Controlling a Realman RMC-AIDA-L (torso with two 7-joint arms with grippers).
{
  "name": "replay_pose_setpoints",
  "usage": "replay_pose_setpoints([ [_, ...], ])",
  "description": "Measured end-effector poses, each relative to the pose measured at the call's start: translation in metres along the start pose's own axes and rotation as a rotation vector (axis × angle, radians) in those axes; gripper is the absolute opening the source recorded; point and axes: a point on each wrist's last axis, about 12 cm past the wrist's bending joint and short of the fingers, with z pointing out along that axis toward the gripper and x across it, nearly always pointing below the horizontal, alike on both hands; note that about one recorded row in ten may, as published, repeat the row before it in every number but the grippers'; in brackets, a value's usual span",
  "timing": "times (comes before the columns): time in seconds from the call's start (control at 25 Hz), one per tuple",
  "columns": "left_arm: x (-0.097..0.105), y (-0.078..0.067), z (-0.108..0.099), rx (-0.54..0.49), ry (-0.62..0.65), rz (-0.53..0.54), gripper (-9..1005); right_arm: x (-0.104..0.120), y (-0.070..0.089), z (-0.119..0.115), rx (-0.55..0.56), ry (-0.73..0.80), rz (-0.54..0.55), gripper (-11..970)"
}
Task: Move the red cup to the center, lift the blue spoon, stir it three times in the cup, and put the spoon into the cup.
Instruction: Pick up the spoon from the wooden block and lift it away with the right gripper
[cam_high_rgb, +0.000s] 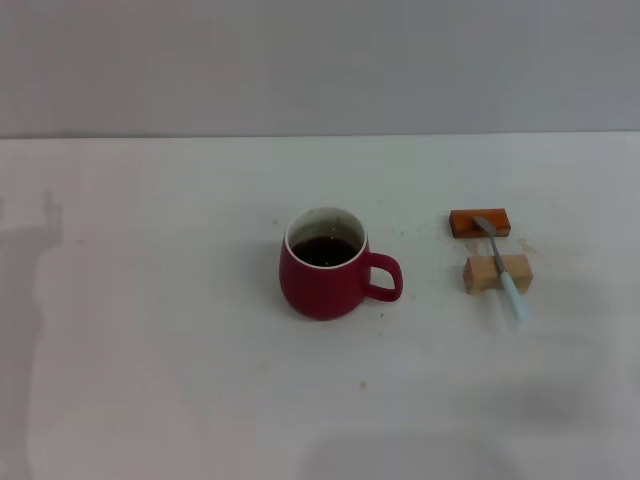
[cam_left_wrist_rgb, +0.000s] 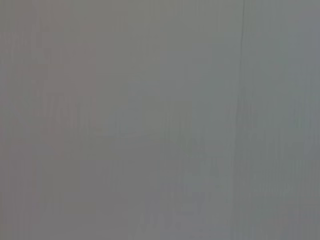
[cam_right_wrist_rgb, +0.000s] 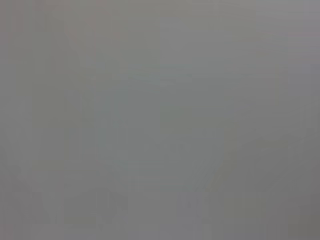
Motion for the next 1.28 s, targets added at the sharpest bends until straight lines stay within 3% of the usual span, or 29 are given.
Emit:
replay_pose_setpoints([
  [0.04,0.0,-0.001,0.001,0.003,0.001,0.003,585,-0.001,0.01,-0.008,-0.006,0.025,-0.004,691],
  [0.2,-0.001,-0.003,0.004,0.006,0.002,0.011,724,-0.001,0.023,-0.021,-0.016,0.068,0.003,691],
  [0.32,-0.002,-0.005,0.009,0.014,0.001,0.024,765,-0.003,0.044,-0.047,-0.08,0.112,-0.004,690],
  [0.36,-0.003,-0.006,0.01,0.016,0.0,0.028,779,-0.003,0.044,-0.047,-0.08,0.112,-0.004,690],
  [0.44,-0.004,-0.006,0.014,0.019,-0.001,0.039,806,-0.007,0.063,-0.068,-0.146,0.145,-0.011,690],
  [0.64,-0.005,-0.006,0.017,0.02,0.0,0.049,861,-0.007,0.081,-0.088,-0.21,0.2,0.002,691],
  [1.04,0.001,0.002,0.008,-0.003,0.017,0.047,861,0.006,0.088,-0.115,-0.292,0.328,0.019,690],
  [1.28,0.001,0.004,0.007,-0.007,0.02,0.047,861,0.013,0.087,-0.118,-0.295,0.372,0.026,690],
])
